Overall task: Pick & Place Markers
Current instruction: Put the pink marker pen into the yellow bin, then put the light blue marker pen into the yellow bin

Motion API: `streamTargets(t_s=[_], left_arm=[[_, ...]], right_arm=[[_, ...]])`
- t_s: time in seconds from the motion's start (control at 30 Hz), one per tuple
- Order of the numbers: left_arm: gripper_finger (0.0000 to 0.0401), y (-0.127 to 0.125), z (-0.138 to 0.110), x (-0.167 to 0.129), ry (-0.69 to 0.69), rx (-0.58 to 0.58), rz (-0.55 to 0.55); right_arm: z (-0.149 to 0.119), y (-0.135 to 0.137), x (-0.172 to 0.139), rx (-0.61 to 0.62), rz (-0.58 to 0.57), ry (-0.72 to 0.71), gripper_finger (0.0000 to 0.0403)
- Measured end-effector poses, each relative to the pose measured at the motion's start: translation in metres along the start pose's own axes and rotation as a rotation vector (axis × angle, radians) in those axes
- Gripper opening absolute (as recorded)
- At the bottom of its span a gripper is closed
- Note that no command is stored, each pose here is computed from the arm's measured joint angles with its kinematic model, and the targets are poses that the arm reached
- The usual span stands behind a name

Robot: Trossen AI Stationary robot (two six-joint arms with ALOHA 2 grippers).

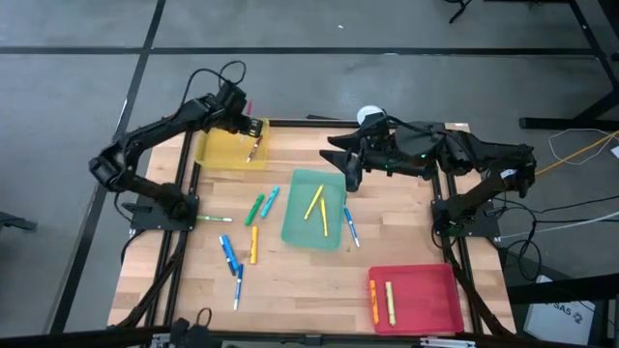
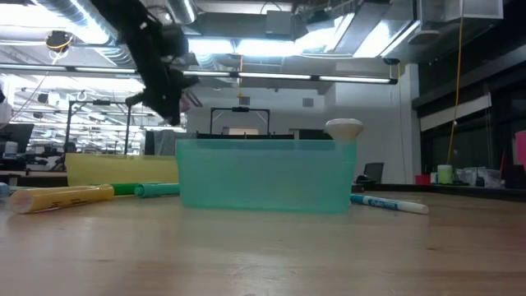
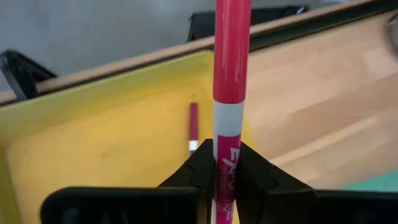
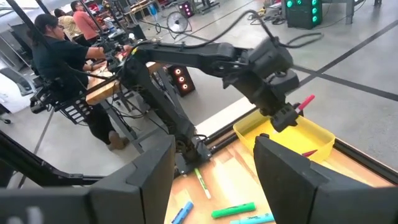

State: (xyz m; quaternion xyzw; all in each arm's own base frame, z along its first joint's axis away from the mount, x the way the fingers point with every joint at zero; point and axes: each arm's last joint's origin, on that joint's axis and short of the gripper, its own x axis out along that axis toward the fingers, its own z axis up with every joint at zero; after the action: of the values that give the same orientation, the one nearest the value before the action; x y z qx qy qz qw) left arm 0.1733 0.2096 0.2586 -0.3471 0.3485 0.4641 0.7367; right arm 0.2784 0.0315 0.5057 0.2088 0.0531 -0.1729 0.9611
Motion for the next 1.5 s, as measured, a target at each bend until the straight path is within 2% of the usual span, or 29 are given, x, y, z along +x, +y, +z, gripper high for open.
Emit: streamTargets(t_s=[0.37, 0.8, 0.9, 1.13, 1.37, 1.5], left_arm=[[0.0028, 0.014, -0.003, 0.055, 0.198, -0.025, 0.054], [0.0028, 0.022, -0.013, 0.071, 0.328, -0.038, 0.114], [0.0028, 0.022, -0.014, 0.076, 0.349, -0.041, 0.088], [0.0028, 0.022, -0.014, 0.079, 0.337, -0.037, 0.11], [0.0106, 0.022, -0.014, 0.079, 0.34, -0.04, 0.106], [0.0133, 0.022, -0.014, 0.079, 0.35, -0.045, 0.081]], right_arm=[[0.0, 0.0, 0.0, 0.006, 0.0, 0.0, 0.0213], [-0.004, -0.002, 0.0, 0.017, -0.026, 0.039, 0.0213], [-0.005, -0.003, 0.0, 0.024, -0.032, 0.044, 0.0213], [-0.005, -0.003, 0.0, 0.033, -0.033, 0.043, 0.0213], [-0.005, -0.003, 0.0, 0.051, -0.033, 0.043, 0.0213], [-0.005, -0.003, 0.0, 0.047, -0.033, 0.043, 0.0213]])
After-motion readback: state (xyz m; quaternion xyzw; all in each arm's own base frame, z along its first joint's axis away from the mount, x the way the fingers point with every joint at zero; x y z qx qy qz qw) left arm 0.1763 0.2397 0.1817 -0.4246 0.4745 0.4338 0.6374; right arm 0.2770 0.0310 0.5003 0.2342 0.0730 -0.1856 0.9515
